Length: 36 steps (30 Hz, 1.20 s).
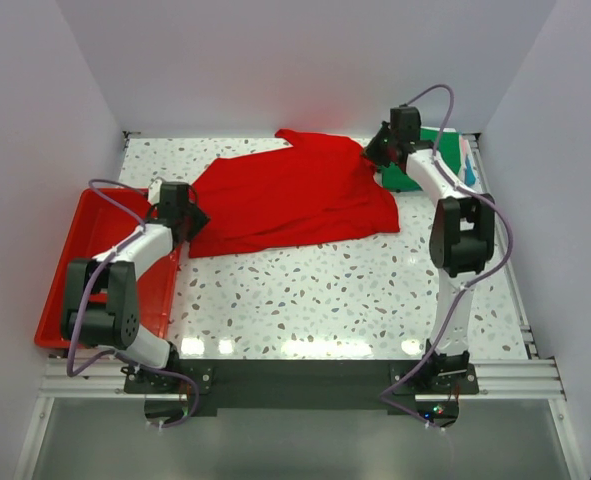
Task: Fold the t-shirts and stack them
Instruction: Fold the tshirt
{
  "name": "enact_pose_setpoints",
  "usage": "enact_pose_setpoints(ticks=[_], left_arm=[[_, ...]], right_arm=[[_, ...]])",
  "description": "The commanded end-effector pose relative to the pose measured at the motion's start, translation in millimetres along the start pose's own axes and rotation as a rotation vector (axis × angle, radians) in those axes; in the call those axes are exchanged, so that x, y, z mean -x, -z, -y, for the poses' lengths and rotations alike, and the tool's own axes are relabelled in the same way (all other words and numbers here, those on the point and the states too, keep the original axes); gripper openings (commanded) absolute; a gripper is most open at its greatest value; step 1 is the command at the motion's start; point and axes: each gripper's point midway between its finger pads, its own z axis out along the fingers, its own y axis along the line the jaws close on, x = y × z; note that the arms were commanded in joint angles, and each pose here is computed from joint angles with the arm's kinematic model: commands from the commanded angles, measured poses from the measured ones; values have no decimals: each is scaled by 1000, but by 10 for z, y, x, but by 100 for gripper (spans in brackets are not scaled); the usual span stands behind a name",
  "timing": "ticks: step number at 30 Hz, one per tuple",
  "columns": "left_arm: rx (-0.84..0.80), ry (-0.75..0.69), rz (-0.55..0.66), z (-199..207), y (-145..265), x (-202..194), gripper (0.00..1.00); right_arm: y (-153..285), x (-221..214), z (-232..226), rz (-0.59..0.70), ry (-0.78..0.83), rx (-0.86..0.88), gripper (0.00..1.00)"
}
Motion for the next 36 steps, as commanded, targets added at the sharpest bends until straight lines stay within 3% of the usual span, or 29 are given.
enact_pose_setpoints(ticks=[1, 7, 10, 17, 19, 22, 23, 25, 30, 36], left_arm=[[85, 4, 47, -165, 25, -5, 40], [136, -17, 64, -258, 120, -108, 41], [152, -33, 72, -298, 176, -157, 51], [152, -62, 71, -387, 264, -236, 60], [156, -65, 72, -410, 278, -241, 60], [164, -71, 70, -468, 309, -270, 60], [175, -69, 66, -513, 312, -296, 60], [172, -68, 68, -528, 327, -310, 60], [202, -72, 66, -647, 319, -370, 59], [231, -72, 89, -692, 289, -335, 58]], right_arm=[[-63, 76, -63, 19, 30, -8, 0], [-133, 47, -72, 11, 70, 2, 2], [-110, 109, -115, 17, 118, -1, 13], [36, 168, -341, -1, 225, 24, 38], [134, 185, -342, 5, 231, 6, 40], [317, 68, -13, -3, 235, -120, 40], [557, 165, -32, 38, 233, -129, 41], [712, -70, 358, 17, 222, -229, 44], [1226, -394, 910, 14, 135, -283, 50], [1368, -659, 1164, -2, 104, -291, 51]])
